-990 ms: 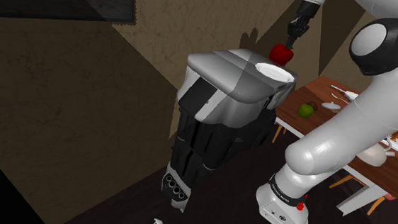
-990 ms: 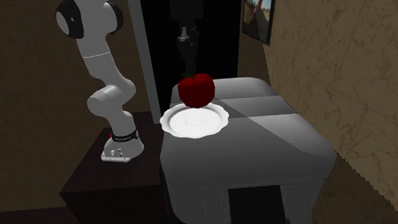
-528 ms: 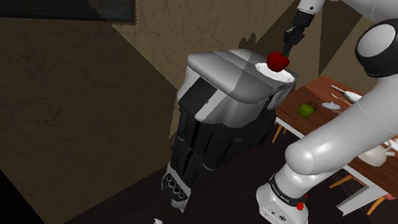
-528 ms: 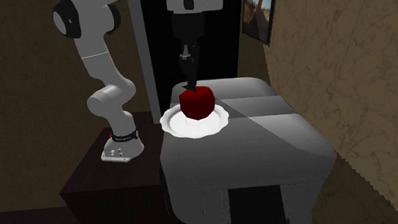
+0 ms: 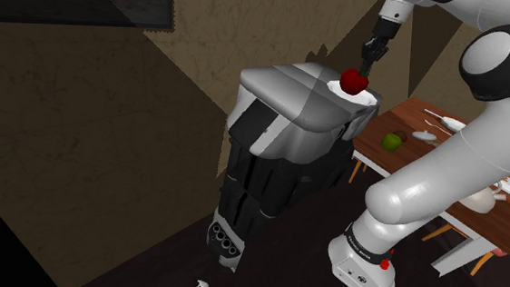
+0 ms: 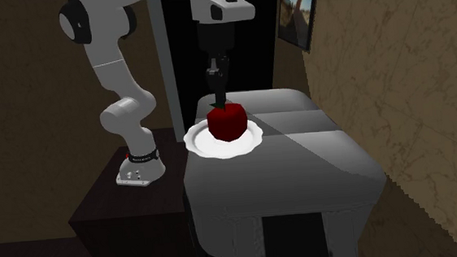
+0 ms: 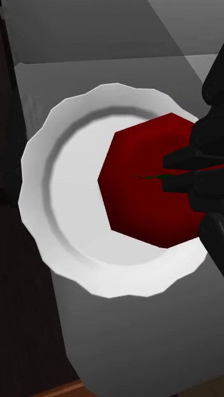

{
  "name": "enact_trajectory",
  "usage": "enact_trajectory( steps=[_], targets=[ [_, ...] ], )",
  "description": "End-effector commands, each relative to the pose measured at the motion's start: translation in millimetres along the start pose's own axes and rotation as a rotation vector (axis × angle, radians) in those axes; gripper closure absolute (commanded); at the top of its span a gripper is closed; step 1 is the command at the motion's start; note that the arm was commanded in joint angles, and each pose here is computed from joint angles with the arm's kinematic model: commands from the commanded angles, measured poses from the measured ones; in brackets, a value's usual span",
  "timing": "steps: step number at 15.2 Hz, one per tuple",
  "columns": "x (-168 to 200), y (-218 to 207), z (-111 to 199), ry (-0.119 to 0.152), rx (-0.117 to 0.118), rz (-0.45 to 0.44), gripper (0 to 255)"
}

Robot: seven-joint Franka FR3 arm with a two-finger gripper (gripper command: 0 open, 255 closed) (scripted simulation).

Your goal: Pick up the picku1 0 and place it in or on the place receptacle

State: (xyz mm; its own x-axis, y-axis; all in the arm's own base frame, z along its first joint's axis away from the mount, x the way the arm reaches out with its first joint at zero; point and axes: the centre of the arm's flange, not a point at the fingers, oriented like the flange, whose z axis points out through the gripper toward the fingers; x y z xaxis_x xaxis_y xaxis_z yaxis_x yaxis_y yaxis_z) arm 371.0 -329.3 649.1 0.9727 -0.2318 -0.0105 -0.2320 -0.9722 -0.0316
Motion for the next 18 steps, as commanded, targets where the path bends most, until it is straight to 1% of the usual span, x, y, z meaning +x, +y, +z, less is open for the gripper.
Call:
enact_trajectory(
  steps=[1,2,7,11,18],
  targets=[
    [0.4,0.3,2.3,-0.006,0.002,0.001,255],
    [0.2,0.3,2.6,-0.006,0.002,0.001,0],
    [0.4,0.3,2.3,-0.006,0.002,0.001,0],
    [0.7,0.4,-47.7,-0.006,0.002,0.001,0],
    [0.7,0.4,-47.7,-0.006,0.002,0.001,0]
  ],
)
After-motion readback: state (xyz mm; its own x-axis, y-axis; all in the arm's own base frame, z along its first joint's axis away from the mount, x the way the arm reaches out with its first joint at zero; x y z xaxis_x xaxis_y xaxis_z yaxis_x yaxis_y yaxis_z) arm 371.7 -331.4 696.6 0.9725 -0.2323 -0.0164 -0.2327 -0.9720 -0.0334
